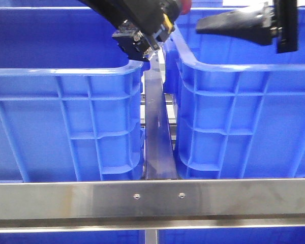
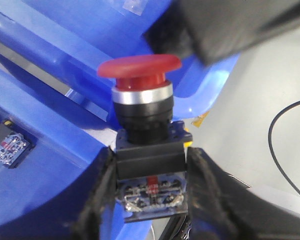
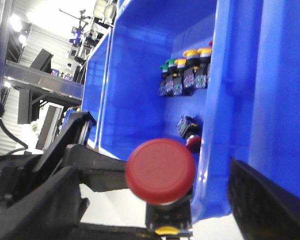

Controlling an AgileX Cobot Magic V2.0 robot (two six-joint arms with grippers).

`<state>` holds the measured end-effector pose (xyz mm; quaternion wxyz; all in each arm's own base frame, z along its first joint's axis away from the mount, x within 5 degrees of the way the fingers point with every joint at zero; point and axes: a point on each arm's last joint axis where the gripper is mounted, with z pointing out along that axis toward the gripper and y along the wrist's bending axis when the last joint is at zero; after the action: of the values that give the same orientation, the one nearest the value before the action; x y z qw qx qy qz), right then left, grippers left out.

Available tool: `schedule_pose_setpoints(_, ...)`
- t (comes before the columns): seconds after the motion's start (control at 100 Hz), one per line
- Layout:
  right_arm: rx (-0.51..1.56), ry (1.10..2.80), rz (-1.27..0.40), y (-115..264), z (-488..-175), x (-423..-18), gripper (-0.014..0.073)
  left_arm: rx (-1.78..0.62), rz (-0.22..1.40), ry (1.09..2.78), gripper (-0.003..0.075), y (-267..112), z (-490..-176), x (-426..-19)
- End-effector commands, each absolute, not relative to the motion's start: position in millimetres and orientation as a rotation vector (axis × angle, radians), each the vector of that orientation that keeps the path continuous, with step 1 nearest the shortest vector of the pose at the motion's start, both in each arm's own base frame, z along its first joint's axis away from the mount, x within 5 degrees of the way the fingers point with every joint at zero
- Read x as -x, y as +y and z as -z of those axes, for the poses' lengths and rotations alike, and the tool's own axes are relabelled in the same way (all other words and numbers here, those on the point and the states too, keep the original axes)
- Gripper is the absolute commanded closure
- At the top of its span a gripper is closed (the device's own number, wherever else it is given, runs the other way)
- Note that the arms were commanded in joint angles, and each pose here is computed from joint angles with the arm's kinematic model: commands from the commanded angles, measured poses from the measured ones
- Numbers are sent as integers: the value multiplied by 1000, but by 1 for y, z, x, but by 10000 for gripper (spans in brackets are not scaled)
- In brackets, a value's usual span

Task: Pick red and yellow buttons and place in box
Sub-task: 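Grasp the red button with the right gripper, then open the left gripper, then carry the red button with the right gripper into the empty bin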

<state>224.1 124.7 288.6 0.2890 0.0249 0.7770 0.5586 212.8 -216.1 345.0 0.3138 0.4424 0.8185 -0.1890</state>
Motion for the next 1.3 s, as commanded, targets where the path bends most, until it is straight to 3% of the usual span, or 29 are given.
schedule_pose_setpoints(0.0,-28,1986,-1569,133,-308,-228,-15,-1101,544,2060,740,-216,-368,-209)
schedule_pose_setpoints(0.22,32,1997,-1596,150,-311,-238,-1,-1101,544,2060,740,-216,-368,-209)
schedule_pose_setpoints(0.29,29,2004,-1593,150,-309,-239,68,-1101,544,2060,740,-216,-368,-209)
schedule_pose_setpoints(0.41,33,2009,-1584,150,-308,-239,258,-1102,544,2061,739,-216,-368,-209)
schedule_pose_setpoints(0.51,33,2009,-1584,150,-308,-239,299,-1104,544,2063,723,-216,-368,-209)
schedule_pose_setpoints(0.6,33,2009,-1584,150,-308,-239,299,-1123,539,2082,603,-215,-366,-208)
schedule_pose_setpoints(0.75,32,2008,-1585,150,-309,-239,299,-1133,523,2078,223,-214,-367,-208)
schedule_pose_setpoints(0.8,33,2002,-1582,150,-310,-239,299,-1128,523,2063,130,-215,-372,-208)
schedule_pose_setpoints(1.04,11,1890,-1485,120,-338,-251,299,-1143,533,2043,113,-214,-390,-206)
schedule_pose_setpoints(1.29,34,1823,-1169,71,-349,-270,299,-1148,533,2048,113,-214,-390,-206)
